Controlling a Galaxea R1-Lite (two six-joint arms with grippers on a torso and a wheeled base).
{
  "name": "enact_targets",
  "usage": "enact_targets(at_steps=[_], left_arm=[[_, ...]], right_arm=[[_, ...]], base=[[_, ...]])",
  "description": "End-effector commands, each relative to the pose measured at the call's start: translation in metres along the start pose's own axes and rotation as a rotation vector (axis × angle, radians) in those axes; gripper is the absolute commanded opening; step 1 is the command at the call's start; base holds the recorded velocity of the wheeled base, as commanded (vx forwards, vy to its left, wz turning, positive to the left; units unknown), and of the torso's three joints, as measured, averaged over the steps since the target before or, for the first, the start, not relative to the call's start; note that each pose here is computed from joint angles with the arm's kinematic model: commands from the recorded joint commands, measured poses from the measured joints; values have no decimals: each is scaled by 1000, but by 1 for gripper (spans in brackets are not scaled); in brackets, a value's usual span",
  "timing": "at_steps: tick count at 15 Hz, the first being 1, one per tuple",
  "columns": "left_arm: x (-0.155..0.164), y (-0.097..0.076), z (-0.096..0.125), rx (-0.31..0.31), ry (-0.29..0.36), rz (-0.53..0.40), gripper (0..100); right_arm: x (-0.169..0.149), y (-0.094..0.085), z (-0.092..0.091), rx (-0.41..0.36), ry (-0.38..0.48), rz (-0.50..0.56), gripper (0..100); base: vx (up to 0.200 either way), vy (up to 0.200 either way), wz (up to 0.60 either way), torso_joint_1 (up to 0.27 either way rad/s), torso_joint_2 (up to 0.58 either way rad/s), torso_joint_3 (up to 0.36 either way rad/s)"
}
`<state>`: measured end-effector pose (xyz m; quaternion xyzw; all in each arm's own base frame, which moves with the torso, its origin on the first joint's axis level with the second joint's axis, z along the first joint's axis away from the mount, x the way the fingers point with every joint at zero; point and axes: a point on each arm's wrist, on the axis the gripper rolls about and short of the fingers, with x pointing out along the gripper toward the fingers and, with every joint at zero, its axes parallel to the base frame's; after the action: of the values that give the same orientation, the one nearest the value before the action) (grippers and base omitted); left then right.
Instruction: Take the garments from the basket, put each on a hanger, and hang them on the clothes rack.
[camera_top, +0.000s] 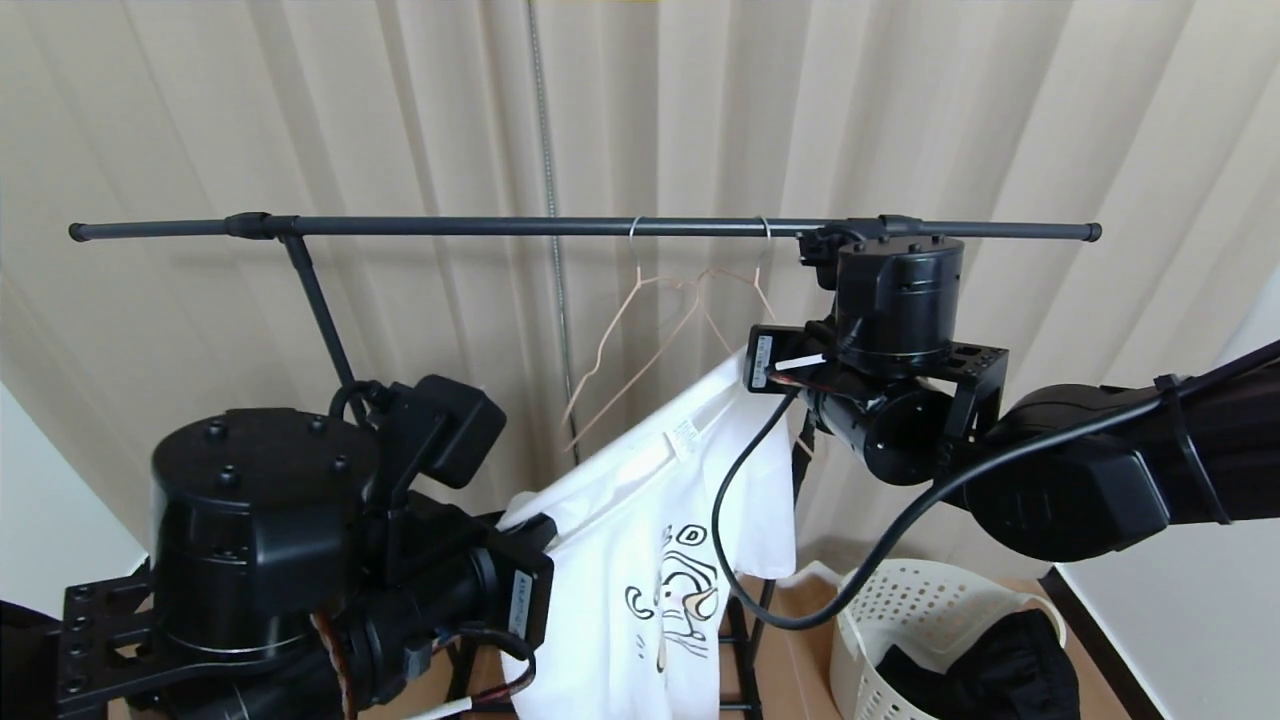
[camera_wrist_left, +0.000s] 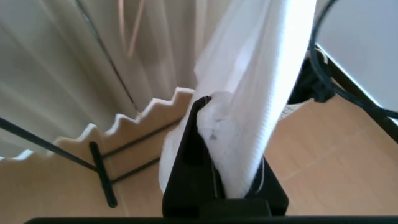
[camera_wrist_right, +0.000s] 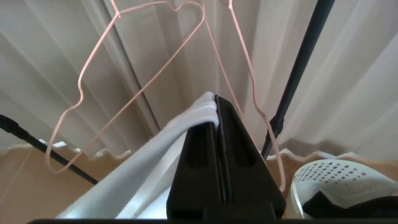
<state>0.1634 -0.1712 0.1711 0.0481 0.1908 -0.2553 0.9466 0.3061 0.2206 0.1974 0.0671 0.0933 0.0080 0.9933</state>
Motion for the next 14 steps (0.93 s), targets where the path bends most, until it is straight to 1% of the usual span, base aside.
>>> enact_targets(at_steps=[1,2,3,4,5,7,8,11,14], left_arm=[[-1,-1,-14,0,51,-38,0],[-2,-3,-17,2,62,-58,0],[-3,-10,-22,8,80,-104,0],[-3,-12,-22,7,82,-115,0],[2,-17,-26,10,108,-151,0],[10,-24,-31,23,144,-180,0],[14,-28,-34,21,152,-188,0],[16,-35,-35,-8,129,-213,0],[14,-42,-36,-48,135,-236,0]], right_arm=[[13,1,-4,6,0,-22,0],[15,3,-5,7,0,-22,0],[20,7,-4,24,-10,-24,0],[24,9,-5,25,-12,-26,0],[40,19,-11,18,-15,-30,0],[70,39,-15,8,-51,-23,0],[80,45,-16,17,-67,-19,0],[97,57,-22,26,-88,-10,0],[101,61,-18,30,-93,-7,0]], base=[[0,0,0,0,0,0],[0,0,0,0,0,0],[0,0,0,0,0,0],[0,0,0,0,0,0],[0,0,0,0,0,0],[0,0,0,0,0,0],[0,0,0,0,0,0],[0,0,0,0,0,0],[0,0,0,0,0,0]])
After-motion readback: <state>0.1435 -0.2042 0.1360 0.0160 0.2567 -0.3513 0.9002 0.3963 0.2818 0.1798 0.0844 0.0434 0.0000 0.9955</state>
